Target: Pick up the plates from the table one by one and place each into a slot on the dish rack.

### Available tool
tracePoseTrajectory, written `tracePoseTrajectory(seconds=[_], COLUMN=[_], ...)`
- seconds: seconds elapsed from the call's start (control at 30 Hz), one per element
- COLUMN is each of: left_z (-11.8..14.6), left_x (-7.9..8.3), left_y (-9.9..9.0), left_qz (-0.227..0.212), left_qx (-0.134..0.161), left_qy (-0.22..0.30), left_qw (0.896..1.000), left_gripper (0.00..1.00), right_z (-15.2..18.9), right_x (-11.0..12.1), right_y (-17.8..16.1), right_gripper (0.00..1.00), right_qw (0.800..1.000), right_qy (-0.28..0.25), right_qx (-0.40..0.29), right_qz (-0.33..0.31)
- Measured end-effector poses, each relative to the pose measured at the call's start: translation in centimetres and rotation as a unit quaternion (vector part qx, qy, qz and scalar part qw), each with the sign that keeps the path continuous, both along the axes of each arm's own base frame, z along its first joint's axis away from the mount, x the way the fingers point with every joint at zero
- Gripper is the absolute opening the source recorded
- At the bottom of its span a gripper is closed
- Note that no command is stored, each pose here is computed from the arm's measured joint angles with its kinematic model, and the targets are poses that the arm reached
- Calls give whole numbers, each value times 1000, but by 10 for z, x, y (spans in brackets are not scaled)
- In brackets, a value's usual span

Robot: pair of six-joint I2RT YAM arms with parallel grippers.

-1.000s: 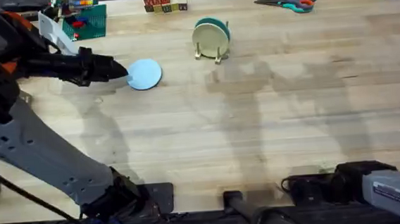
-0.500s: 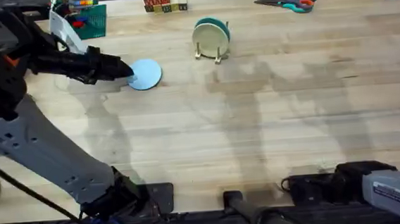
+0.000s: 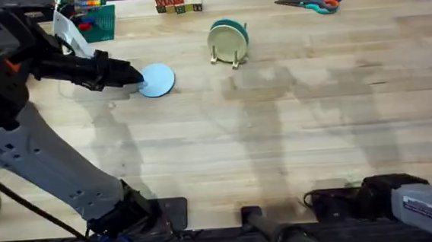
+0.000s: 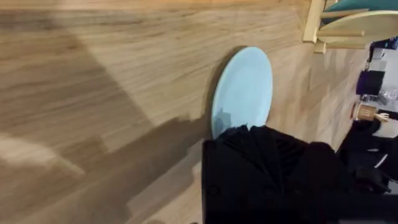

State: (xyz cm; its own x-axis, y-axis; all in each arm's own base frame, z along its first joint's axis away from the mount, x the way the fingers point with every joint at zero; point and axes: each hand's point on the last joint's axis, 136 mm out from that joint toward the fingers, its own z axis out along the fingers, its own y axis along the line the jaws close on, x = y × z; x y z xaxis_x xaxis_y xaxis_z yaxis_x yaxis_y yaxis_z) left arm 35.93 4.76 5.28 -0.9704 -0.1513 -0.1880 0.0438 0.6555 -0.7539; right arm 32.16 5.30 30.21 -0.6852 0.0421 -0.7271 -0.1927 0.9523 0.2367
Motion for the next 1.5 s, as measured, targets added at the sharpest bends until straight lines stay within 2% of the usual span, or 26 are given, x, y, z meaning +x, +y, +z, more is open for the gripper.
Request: tracePoseTrajectory(seconds=[0.17, 0.27, 0.73, 1.33, 1.5], left_z=[-2, -11, -23, -22, -22], left_x=[1, 2, 6, 6, 6], left_y=[0, 1, -6, -6, -6], left_qz=[0, 0, 23, 24, 24], left_qx=[-1, -4, -80, -82, -82], left_qy=[1, 8, 29, 31, 31], left_qw=[1000, 1000, 996, 996, 996], left_gripper=[41, 41, 41, 41, 41], right_z=[0, 0, 0, 1, 1], right_x=[0, 0, 0, 0, -3], right_y=[0, 0, 0, 2, 23], right_gripper=[994, 995, 993, 994, 993], right_qw=[1000, 1000, 1000, 1000, 999], right_qy=[0, 0, 0, 0, 0], right_qx=[0, 0, 0, 5, 8], right_qz=[0, 0, 0, 5, 37])
